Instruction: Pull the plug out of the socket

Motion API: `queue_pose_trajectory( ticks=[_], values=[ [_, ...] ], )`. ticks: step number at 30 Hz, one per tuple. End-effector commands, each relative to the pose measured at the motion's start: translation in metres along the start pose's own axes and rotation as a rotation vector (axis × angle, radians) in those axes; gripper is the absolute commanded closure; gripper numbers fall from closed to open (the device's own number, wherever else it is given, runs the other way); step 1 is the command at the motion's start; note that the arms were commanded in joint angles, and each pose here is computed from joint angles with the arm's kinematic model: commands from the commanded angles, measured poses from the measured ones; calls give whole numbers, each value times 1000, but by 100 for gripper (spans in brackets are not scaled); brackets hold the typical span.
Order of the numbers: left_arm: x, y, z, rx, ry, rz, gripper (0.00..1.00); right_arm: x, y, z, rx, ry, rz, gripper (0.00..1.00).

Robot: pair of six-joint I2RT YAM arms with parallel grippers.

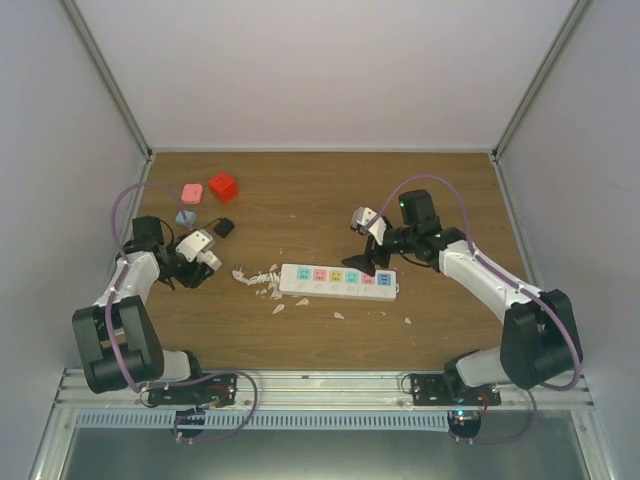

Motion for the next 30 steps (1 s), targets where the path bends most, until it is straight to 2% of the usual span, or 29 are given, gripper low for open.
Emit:
queue_pose_trajectory(
  ticks=[1,10,19,29,30],
  values=[
    [8,-6,-15,44,-36,28,57,13,-21,-14,100,53,23,0],
    [15,-15,-28,130,-24,43,52,21,-44,-29,215,107,12,0],
    [19,-18,-29,165,-27,30,38,31,-69,-47,339,169,71,0],
    [17,-13,-26,156,-30,24,1,35,-89,-53,414,181,141,0],
    [17,-12,-25,156,-28,28,1,36,-91,-53,421,187,153,0]
  ],
)
Point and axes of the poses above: each gripper's point midway between its finger pads, its own y axis back along the fingers, its own x axis along the line the jaws close on, z = x × y, the point moved 6 cm from there along y, back along the fingers, and after that the axes turned 4 degrees about y, right-handed, at the moved point
